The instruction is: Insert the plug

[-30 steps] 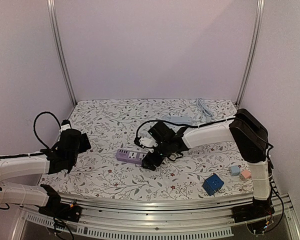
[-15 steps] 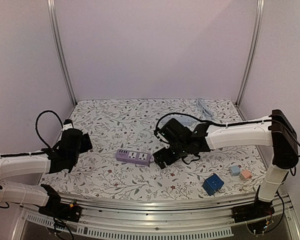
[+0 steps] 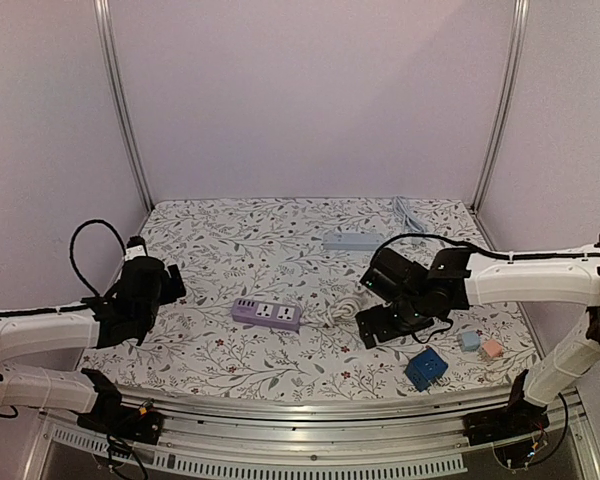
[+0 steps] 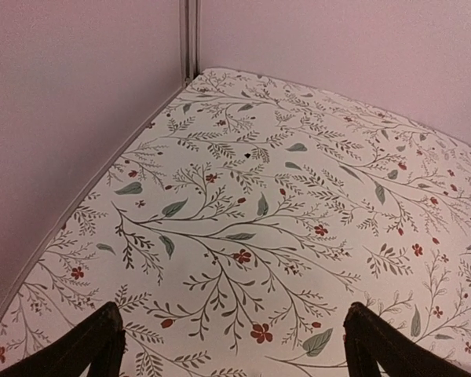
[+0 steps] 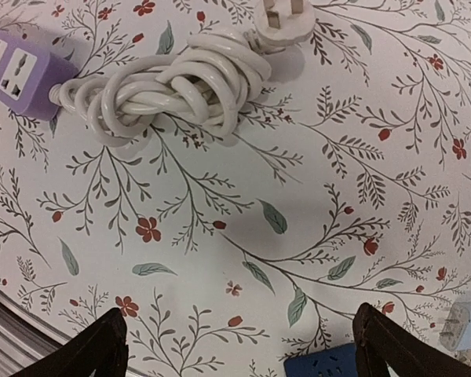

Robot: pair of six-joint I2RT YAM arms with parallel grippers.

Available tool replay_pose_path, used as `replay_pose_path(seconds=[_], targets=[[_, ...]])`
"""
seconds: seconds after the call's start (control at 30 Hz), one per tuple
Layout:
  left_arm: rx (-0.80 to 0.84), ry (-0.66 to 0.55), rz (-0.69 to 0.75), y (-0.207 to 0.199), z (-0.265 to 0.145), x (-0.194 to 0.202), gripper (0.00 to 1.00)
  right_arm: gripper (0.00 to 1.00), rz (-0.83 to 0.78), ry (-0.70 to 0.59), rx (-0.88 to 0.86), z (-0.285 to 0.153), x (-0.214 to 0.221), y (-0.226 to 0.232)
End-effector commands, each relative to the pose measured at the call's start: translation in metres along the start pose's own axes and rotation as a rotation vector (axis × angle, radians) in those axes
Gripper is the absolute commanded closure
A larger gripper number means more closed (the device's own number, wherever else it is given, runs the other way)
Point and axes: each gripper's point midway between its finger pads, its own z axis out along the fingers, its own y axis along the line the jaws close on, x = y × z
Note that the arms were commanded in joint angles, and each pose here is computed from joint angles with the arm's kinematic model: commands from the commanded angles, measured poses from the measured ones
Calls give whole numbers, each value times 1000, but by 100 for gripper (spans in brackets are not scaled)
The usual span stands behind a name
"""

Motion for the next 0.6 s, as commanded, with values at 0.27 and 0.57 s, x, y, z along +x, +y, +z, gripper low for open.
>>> replay_pose_path(seconds=[0.27,0.57], targets=[[10,-16,14,-4,-4,-1,3,1,221,200,160,-19,83,-64],[7,-15,20,-5,-4,-1,3,1,260,244,113,-13,106,-64]])
